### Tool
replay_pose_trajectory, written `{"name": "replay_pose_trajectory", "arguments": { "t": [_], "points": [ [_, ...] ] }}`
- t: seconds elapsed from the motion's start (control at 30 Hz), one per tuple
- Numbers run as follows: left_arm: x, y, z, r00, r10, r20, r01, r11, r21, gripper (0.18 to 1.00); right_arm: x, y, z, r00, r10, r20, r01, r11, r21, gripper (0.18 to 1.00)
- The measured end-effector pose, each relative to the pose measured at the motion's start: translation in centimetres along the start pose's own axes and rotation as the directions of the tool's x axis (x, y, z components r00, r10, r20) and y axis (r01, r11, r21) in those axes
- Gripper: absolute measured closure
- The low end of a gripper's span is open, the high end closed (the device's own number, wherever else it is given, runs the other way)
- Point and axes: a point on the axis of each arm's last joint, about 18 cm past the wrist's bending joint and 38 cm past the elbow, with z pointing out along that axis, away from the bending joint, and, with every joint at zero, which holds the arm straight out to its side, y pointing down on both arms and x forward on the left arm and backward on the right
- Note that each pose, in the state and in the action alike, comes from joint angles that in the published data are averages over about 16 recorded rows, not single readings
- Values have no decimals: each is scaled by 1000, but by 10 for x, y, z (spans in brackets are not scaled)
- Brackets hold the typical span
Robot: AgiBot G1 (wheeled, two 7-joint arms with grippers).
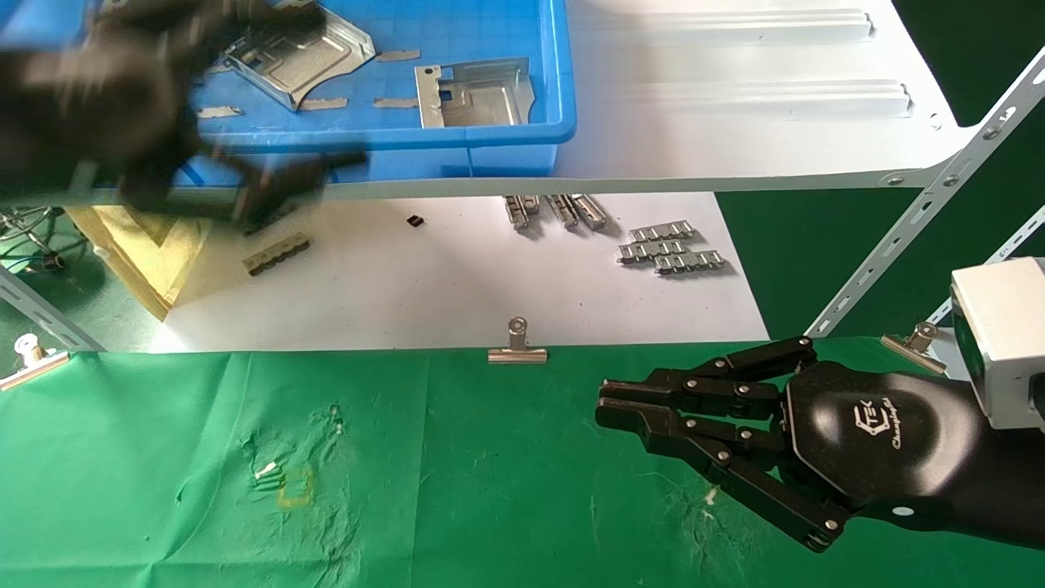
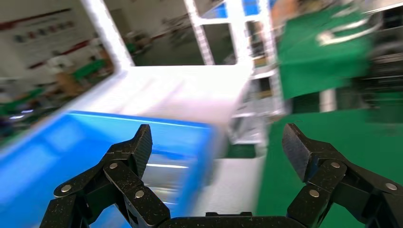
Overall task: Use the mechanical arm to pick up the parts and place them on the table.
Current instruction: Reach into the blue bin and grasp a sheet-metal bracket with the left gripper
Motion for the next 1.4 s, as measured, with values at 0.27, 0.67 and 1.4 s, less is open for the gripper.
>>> {"name": "replay_pose_trajectory", "arguments": {
  "t": [0.27,0.67,1.4],
  "points": [
    [-93,-8,47,972,43,231,-11,990,-140,184,0,0,0,1000,0,0,0,1000,0,960],
    [-156,20,65,872,79,482,98,939,-331,186,0,0,0,1000,0,0,0,1000,0,987],
    [-163,54,42,819,38,572,221,900,-376,374,0,0,0,1000,0,0,0,1000,0,987]
  ]
}}
